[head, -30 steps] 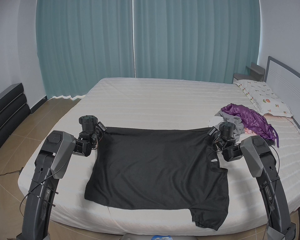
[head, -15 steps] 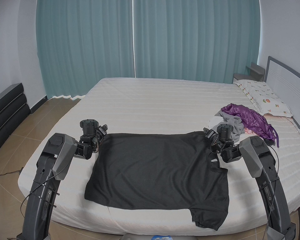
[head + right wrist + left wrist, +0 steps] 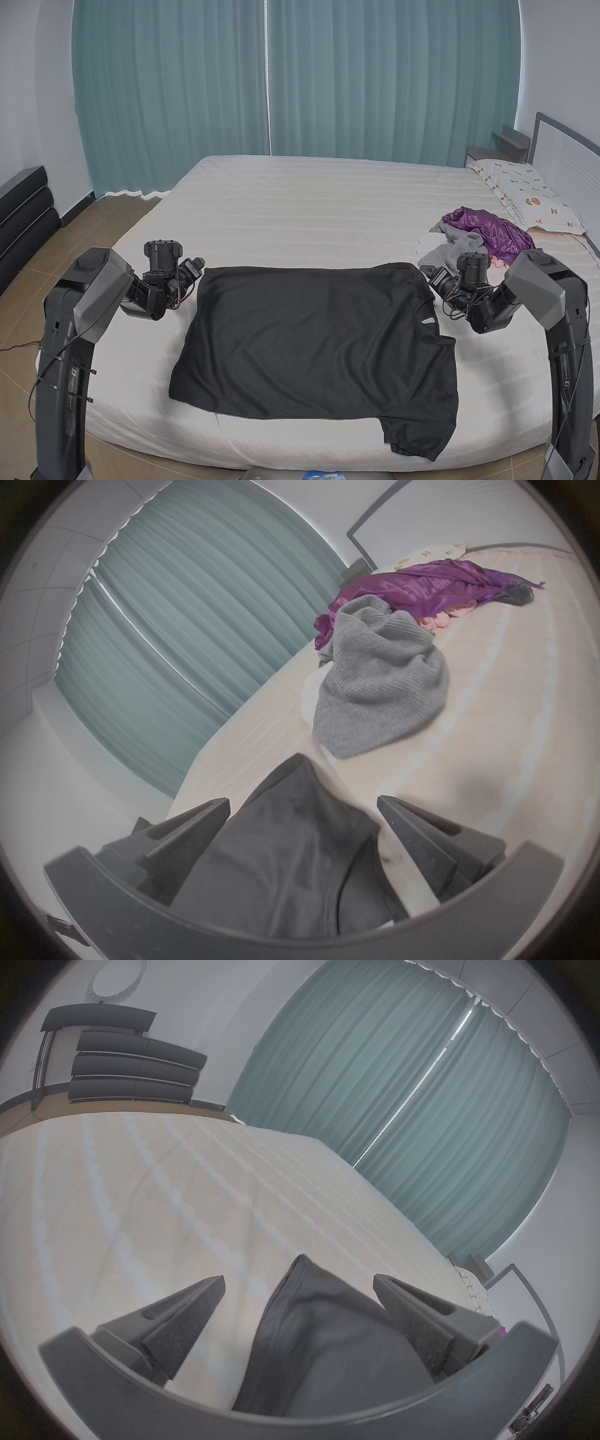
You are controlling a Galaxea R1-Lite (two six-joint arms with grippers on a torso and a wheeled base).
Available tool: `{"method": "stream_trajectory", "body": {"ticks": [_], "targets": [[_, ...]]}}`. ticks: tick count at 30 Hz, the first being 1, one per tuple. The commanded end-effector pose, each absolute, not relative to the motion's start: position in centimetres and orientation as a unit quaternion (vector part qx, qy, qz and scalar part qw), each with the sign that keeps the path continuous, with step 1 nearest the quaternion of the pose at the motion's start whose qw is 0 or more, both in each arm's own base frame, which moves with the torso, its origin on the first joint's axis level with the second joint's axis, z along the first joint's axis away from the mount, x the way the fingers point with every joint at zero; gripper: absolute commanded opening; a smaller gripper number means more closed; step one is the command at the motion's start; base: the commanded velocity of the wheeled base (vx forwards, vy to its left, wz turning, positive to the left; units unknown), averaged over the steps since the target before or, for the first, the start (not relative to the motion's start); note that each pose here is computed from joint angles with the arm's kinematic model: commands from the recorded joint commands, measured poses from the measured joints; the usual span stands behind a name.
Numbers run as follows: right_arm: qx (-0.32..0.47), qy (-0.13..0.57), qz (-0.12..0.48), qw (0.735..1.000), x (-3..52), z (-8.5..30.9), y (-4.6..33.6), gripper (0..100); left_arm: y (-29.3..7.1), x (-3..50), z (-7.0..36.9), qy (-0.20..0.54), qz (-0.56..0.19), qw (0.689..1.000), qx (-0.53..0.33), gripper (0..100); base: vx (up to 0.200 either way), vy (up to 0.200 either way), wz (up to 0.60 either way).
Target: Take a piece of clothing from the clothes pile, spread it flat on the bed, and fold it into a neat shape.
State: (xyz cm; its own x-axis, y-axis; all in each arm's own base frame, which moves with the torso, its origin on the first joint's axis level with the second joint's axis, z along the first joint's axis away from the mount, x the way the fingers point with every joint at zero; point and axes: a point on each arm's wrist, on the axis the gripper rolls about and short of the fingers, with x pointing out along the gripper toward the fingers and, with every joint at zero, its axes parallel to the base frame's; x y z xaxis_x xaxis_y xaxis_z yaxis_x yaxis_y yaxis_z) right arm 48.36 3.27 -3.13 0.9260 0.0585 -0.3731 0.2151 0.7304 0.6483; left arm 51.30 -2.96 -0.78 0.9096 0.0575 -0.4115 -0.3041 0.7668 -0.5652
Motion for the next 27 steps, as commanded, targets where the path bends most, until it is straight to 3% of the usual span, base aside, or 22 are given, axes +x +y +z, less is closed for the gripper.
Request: {"method": "stream_trajectory", "body": {"ticks": [1, 10, 19, 27], "targets": [[0.433, 0.220, 0.020, 0.874, 36.6, 3.9, 2.8, 100, -1.5, 40.4, 5.6, 0.228, 0.070, 0.907, -0.346, 100, 0.000, 0.000, 0.00], [0.425, 0.302, 0.013, 0.853, 28.7, 1.9, 3.8, 100, -2.3, 32.5, 5.1, 0.281, 0.060, 0.871, -0.397, 100, 0.000, 0.000, 0.00], [0.425, 0.324, 0.008, 0.846, 26.0, 0.0, 3.7, 100, -2.4, 29.1, 3.1, 0.316, 0.081, 0.848, -0.417, 100, 0.000, 0.000, 0.00], [0.462, 0.333, 0.025, 0.821, 24.6, 0.0, 3.5, 100, -2.5, 26.9, 1.5, 0.355, 0.081, 0.830, -0.423, 100, -0.200, 0.000, 0.00]]}}
